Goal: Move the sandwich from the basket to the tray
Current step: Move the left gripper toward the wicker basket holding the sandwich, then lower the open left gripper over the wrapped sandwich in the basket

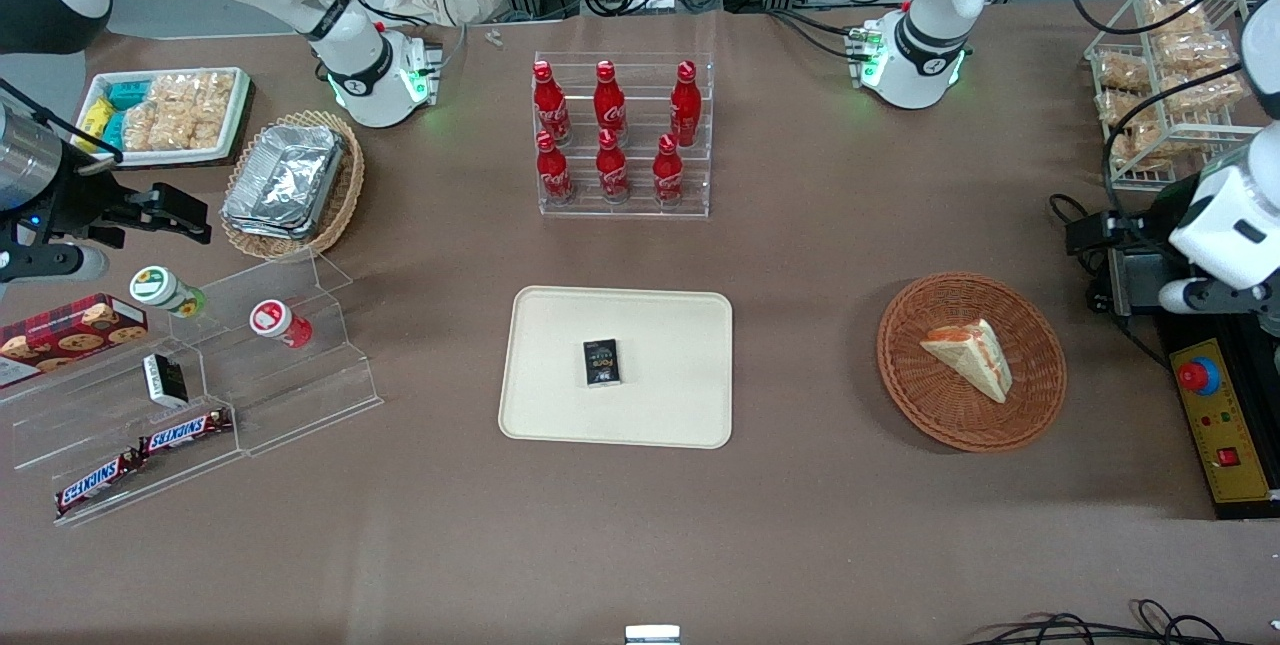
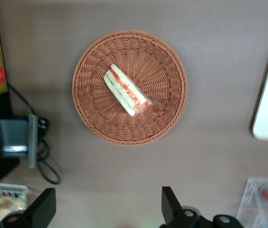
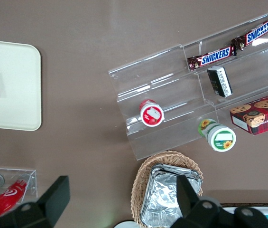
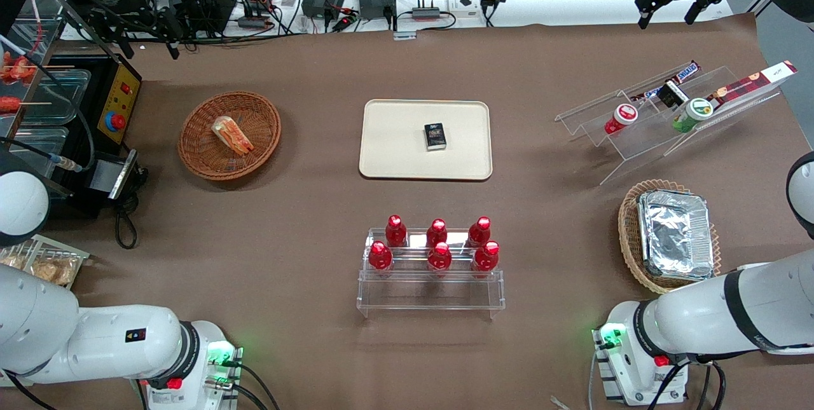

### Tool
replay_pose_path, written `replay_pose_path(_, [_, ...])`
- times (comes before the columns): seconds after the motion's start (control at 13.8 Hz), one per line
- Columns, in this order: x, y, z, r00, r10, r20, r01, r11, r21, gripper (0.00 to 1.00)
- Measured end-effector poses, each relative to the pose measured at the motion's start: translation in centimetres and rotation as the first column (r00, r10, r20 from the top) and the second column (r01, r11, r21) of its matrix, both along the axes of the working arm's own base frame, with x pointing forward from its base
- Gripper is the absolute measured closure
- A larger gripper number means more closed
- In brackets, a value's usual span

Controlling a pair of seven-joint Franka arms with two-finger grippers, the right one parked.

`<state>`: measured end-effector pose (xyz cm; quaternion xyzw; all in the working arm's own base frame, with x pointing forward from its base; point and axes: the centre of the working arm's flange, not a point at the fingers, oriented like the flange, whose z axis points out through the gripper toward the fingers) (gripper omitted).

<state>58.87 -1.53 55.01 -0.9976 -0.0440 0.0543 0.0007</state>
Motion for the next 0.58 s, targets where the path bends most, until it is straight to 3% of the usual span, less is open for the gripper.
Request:
replay_pose_path(0.36, [1.3,-0.4,-5.5,0.986,0.163,0.046,-0.163,0.987,0.008,0.00])
replay_pose_path(0.58, [2.5,-0.3,-10.4,0.963,0.265,0.042,-0.265,0.964,0.016,0.00])
